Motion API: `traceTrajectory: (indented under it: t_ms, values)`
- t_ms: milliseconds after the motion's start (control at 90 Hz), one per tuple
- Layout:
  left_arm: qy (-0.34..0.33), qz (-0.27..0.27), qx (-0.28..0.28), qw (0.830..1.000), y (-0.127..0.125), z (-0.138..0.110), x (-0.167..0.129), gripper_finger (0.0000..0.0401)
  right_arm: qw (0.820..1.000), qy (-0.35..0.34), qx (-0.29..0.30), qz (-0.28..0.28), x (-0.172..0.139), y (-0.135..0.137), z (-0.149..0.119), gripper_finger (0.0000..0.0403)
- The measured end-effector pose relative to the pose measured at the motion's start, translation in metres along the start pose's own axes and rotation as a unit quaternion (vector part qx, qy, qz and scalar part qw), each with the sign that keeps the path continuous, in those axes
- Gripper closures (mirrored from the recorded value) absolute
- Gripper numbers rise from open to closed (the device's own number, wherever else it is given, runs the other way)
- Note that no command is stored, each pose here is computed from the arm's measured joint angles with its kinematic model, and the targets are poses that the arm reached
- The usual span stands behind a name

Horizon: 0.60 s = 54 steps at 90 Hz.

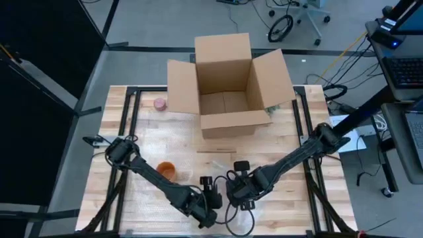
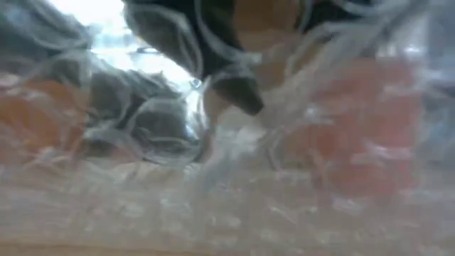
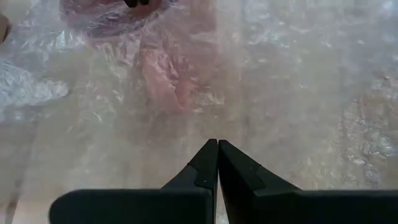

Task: Wrap mug
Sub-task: Wrap the pink cup with the bubble wrap

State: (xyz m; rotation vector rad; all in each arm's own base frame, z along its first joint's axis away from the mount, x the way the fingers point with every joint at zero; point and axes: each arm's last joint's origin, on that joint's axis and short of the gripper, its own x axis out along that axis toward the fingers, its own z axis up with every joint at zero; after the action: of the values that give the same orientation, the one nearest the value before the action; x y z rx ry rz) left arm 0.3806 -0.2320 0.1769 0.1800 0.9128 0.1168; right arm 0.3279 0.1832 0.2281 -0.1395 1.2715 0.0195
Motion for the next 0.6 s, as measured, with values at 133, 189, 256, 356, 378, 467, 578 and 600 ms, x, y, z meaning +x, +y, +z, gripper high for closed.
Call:
traceTrajectory:
  t_ms: [133, 189, 256, 356, 378, 467, 578, 600]
  values:
    - [0.000, 0.000, 0.000, 1.000, 0.0000, 0.0000, 0.0000, 0.0401, 1.000, 0.000, 0.001, 0.005, 0.0001, 0.0003, 0.0003, 0.0402]
    - [0.000, 0.000, 0.000, 1.000, 0.0000, 0.0000, 0.0000, 0.0401, 1.000, 0.001, 0.001, 0.010, 0.0012, 0.0008, 0.0008, 0.0402]
    - [0.000, 0.000, 0.000, 1.000, 0.0001, 0.0001, -0.0002, 0.0401, 1.000, 0.001, 0.001, 0.010, 0.0047, 0.0018, 0.0017, 0.0403]
    - [0.000, 0.000, 0.000, 1.000, 0.0001, 0.0001, -0.0002, 0.0401, 1.000, 0.002, -0.001, 0.010, 0.0061, 0.0016, 0.0021, 0.0403]
    - [0.000, 0.000, 0.000, 1.000, 0.0000, 0.0001, -0.0002, 0.0401, 1.000, 0.002, -0.001, 0.010, 0.0062, 0.0014, 0.0022, 0.0403]
    - [0.000, 0.000, -0.001, 1.000, 0.0002, 0.0002, -0.0001, 0.0401, 1.000, 0.002, 0.001, 0.009, 0.0066, -0.0010, 0.0032, 0.0403]
    - [0.000, 0.000, -0.001, 1.000, 0.0001, 0.0001, -0.0002, 0.0401, 1.000, 0.003, 0.001, 0.010, 0.0082, -0.0048, 0.0045, 0.0403]
    - [0.000, 0.000, -0.001, 1.000, 0.0001, 0.0001, -0.0001, 0.0401, 1.000, 0.003, 0.002, 0.010, 0.0098, -0.0058, 0.0045, 0.0403]
